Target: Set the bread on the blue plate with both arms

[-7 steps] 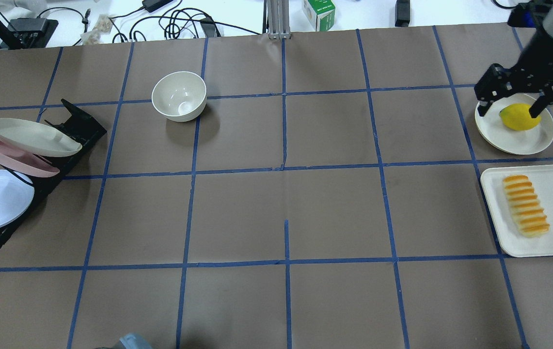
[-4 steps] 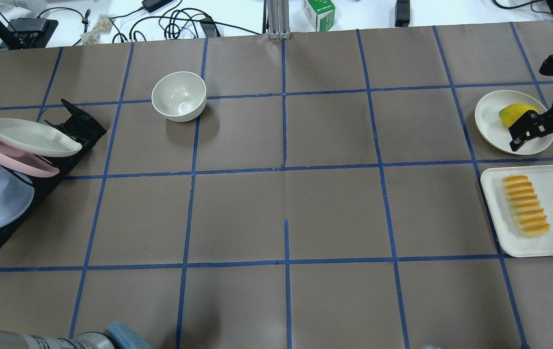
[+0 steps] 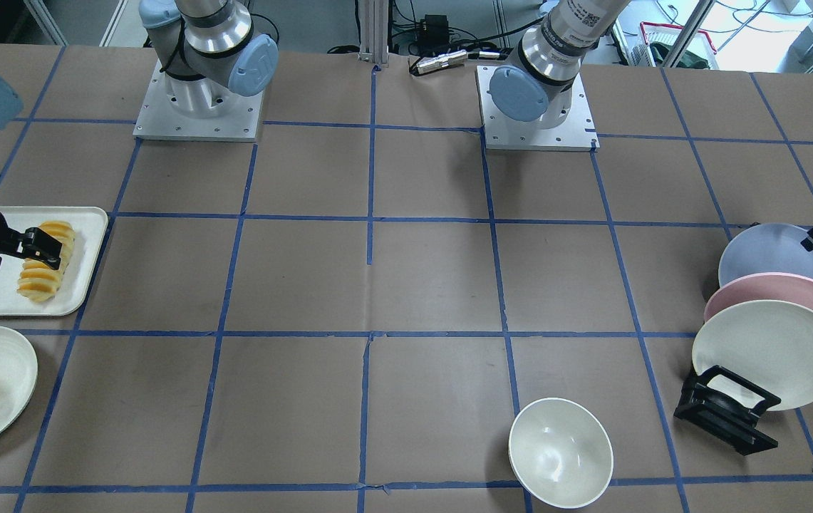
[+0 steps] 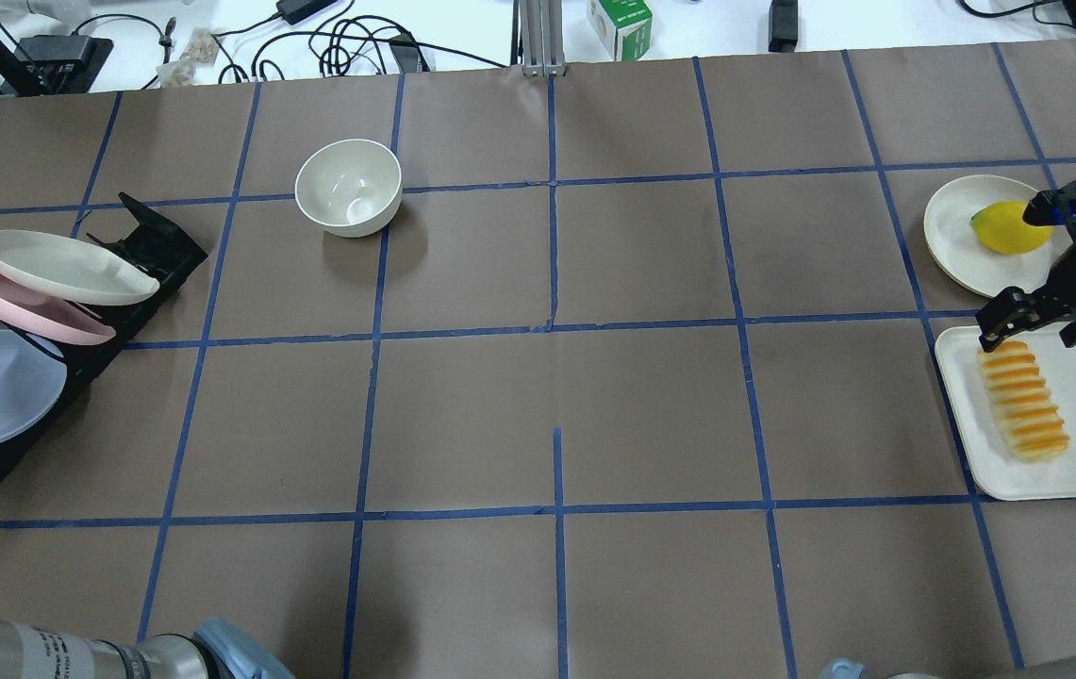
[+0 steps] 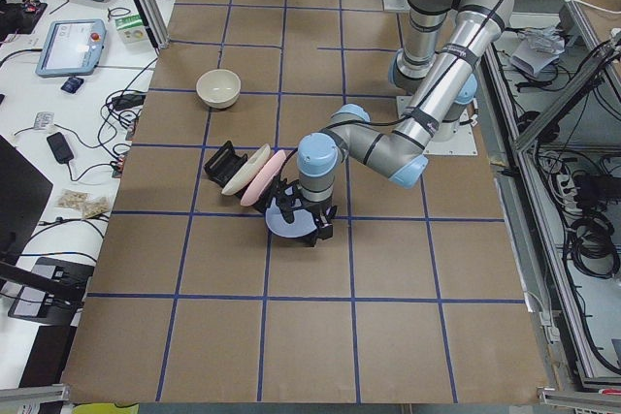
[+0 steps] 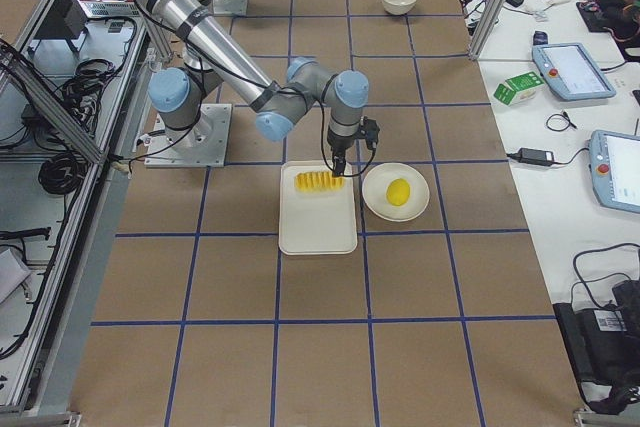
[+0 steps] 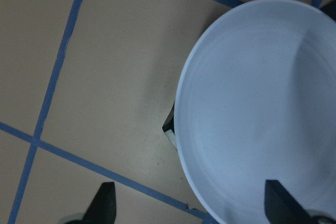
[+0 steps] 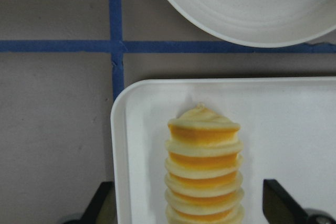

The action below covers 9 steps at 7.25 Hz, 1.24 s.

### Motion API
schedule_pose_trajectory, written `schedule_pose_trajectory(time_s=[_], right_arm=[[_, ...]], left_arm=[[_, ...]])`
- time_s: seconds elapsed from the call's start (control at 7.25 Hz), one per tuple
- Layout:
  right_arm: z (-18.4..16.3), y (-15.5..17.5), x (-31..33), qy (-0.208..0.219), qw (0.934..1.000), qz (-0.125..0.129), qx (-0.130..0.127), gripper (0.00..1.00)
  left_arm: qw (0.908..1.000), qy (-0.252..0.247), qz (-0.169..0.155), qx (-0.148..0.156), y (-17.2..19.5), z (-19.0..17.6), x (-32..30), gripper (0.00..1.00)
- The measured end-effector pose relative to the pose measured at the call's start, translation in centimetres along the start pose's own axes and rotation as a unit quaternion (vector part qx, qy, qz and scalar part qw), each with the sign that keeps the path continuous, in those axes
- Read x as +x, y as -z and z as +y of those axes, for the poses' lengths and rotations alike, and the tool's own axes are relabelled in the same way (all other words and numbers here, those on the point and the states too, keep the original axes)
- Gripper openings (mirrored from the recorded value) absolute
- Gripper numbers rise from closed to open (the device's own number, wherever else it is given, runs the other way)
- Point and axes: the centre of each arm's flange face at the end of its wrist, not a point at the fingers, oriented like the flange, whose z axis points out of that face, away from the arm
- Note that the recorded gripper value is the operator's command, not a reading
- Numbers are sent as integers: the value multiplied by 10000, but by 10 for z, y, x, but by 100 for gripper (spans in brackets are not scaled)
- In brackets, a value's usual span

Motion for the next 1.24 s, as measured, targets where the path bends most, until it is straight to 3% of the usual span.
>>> schedule_pose_trajectory(time_s=[0.14,0.55,0.69,0.83,0.97,1.1,1.24], right_arm=[[-1,-13,6,18,10000,-50,-80,100],[-5,-41,10,39,9995,-153,-273,100],[-5,-47,11,47,9992,-141,-359,92],[-5,-52,12,57,9990,-122,-432,50],[-5,-55,13,56,9988,-115,-474,20],[-5,-57,13,47,9987,-113,-498,14],[-5,-55,14,42,9986,-103,-510,3]], left_arm=[[10000,9,-65,-72,-5,0,-2,96],[9997,46,-87,-228,-13,4,-4,70],[9997,62,-76,-236,-15,3,-5,51],[9997,70,-70,-231,-17,0,-6,49],[9997,69,-73,-225,-17,-3,-8,49],[9997,68,-71,-230,-19,-5,-9,38],[9997,65,-64,-242,-20,-5,-9,34]])
